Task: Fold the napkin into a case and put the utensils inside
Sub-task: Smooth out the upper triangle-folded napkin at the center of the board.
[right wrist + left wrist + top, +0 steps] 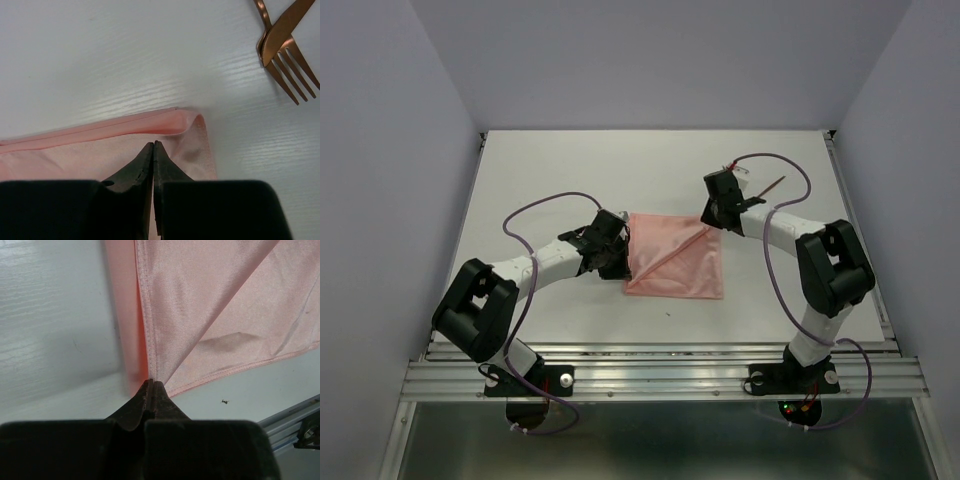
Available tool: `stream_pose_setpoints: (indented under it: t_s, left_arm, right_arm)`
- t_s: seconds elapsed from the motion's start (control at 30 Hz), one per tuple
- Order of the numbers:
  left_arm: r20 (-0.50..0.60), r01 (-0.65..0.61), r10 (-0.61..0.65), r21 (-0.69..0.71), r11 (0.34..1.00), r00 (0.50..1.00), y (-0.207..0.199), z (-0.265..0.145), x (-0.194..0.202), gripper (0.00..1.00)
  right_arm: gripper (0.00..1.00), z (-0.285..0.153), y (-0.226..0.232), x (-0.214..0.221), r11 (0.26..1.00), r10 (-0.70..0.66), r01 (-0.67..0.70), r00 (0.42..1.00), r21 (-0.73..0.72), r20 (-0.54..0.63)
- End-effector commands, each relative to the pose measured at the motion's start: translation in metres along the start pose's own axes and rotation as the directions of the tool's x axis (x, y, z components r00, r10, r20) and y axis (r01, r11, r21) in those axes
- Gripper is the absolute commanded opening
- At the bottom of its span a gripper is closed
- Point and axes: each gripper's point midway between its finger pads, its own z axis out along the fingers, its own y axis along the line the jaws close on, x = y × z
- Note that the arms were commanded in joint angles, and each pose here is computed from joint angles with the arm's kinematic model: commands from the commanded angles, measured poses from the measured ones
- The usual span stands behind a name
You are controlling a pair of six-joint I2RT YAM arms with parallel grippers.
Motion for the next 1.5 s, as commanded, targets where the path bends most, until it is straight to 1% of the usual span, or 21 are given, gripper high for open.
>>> stream_pose_setpoints:
  t_s: [0.0,0.13,0.27,0.6,0.7,0.83,0.97,1.1,1.13,1.23,1.37,1.47]
  left_arm:
    - [0.057,-0.019,0.019,0.012,1.000,0.998,-0.006,-0.012,-0.016,0.00]
    - [0.078,-0.030,0.029,0.009,1.000,0.996,-0.009,-0.020,-0.022,0.00]
    - [0.097,-0.037,0.035,0.019,0.999,0.995,-0.013,-0.027,-0.027,0.00]
    - [0.074,-0.045,0.043,0.026,0.999,0.996,-0.010,-0.025,-0.017,0.00]
    - [0.062,-0.081,0.077,0.053,0.995,0.995,-0.013,-0.025,-0.014,0.00]
    - [0.049,-0.087,0.082,0.097,0.992,0.995,-0.018,-0.022,-0.008,0.00]
    - [0.058,-0.084,0.079,0.094,0.992,0.995,-0.018,-0.022,-0.010,0.00]
    - [0.067,-0.084,0.079,0.074,0.994,0.995,-0.015,-0.024,-0.012,0.00]
    - [0.063,-0.082,0.079,0.052,0.995,0.995,-0.011,-0.025,-0.011,0.00]
    - [0.074,-0.083,0.082,0.002,0.997,0.994,-0.001,-0.031,-0.013,0.00]
    - [0.089,-0.065,0.070,-0.055,0.996,0.994,0.015,-0.043,-0.019,0.00]
    - [0.097,-0.049,0.055,-0.067,0.997,0.994,0.022,-0.050,-0.020,0.00]
  right_arm:
    - [0.08,-0.021,-0.001,-0.039,1.000,0.026,-0.025,0.993,-0.008,0.113]
    - [0.08,-0.018,-0.007,-0.038,1.000,0.019,-0.020,0.994,0.009,0.110]
    - [0.08,-0.006,-0.011,-0.027,0.999,0.004,-0.007,0.997,0.032,0.080]
    - [0.08,0.025,-0.020,-0.005,0.995,-0.020,0.017,0.999,0.097,0.026]
    - [0.08,0.026,-0.018,-0.006,0.995,-0.024,0.022,0.999,0.095,0.026]
    - [0.08,0.014,-0.013,-0.016,0.998,-0.022,0.019,0.999,0.067,0.042]
    - [0.09,-0.015,-0.002,-0.035,1.000,0.001,0.000,0.997,-0.003,0.076]
    - [0.10,-0.037,0.012,-0.034,0.993,0.015,-0.009,0.998,-0.114,0.054]
    - [0.10,-0.044,0.023,-0.021,0.987,0.000,0.004,1.000,-0.161,0.025]
    - [0.10,-0.060,0.046,-0.003,0.968,-0.029,0.025,1.000,-0.248,-0.011]
    - [0.10,-0.086,0.094,0.046,0.922,-0.138,0.104,0.988,-0.372,-0.068]
    - [0.10,-0.095,0.117,0.075,0.889,-0.183,0.112,0.976,-0.444,-0.120]
